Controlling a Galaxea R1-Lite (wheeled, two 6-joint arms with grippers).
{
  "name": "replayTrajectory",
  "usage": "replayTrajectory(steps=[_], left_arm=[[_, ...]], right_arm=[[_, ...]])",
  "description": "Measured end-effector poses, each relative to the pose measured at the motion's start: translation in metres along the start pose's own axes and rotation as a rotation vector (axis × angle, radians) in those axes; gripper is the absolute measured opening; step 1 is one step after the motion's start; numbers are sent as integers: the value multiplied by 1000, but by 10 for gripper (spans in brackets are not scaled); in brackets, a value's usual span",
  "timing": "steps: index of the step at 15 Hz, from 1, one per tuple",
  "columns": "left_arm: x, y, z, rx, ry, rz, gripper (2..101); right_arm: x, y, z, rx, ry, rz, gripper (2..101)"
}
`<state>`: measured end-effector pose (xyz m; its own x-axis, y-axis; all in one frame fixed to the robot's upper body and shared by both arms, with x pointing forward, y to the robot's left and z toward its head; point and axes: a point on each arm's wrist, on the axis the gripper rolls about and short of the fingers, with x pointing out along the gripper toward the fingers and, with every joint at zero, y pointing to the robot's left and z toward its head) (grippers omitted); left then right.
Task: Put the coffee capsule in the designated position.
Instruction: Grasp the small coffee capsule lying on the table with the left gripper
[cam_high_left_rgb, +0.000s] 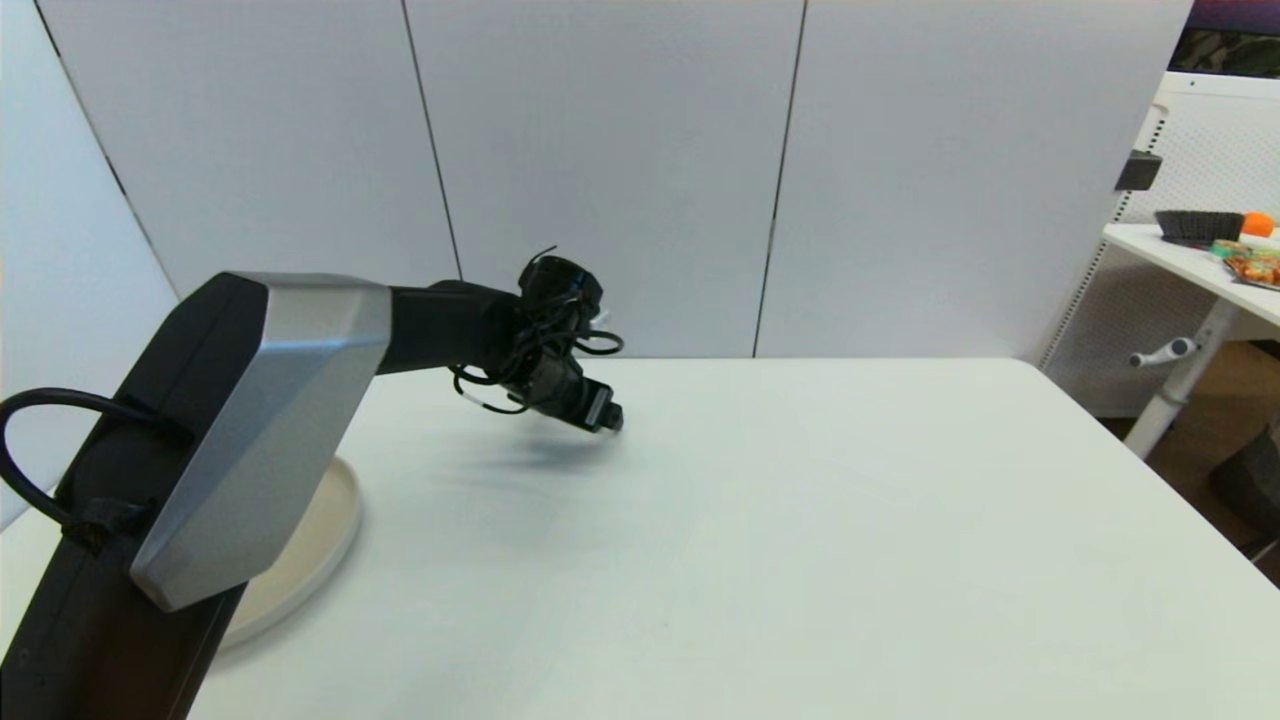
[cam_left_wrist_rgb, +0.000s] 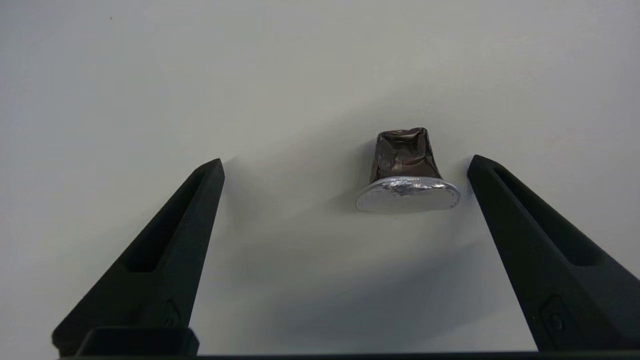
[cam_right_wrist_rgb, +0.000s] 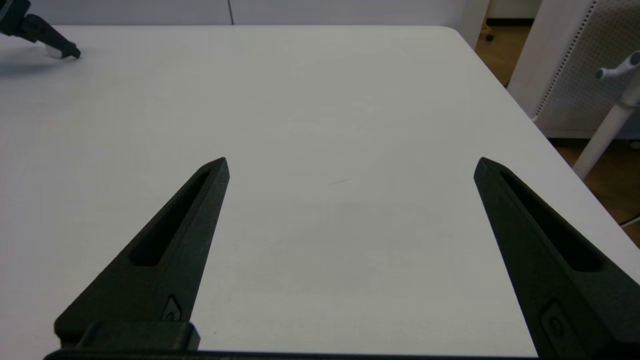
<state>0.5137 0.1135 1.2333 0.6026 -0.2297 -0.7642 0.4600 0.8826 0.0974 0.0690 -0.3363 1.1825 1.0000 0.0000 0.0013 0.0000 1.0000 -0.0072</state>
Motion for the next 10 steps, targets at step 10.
replayTrajectory(steps=[10], left_arm=[[4,0,2,-4,-30,2,978]], right_arm=[[0,0,0,0,0,0,971]])
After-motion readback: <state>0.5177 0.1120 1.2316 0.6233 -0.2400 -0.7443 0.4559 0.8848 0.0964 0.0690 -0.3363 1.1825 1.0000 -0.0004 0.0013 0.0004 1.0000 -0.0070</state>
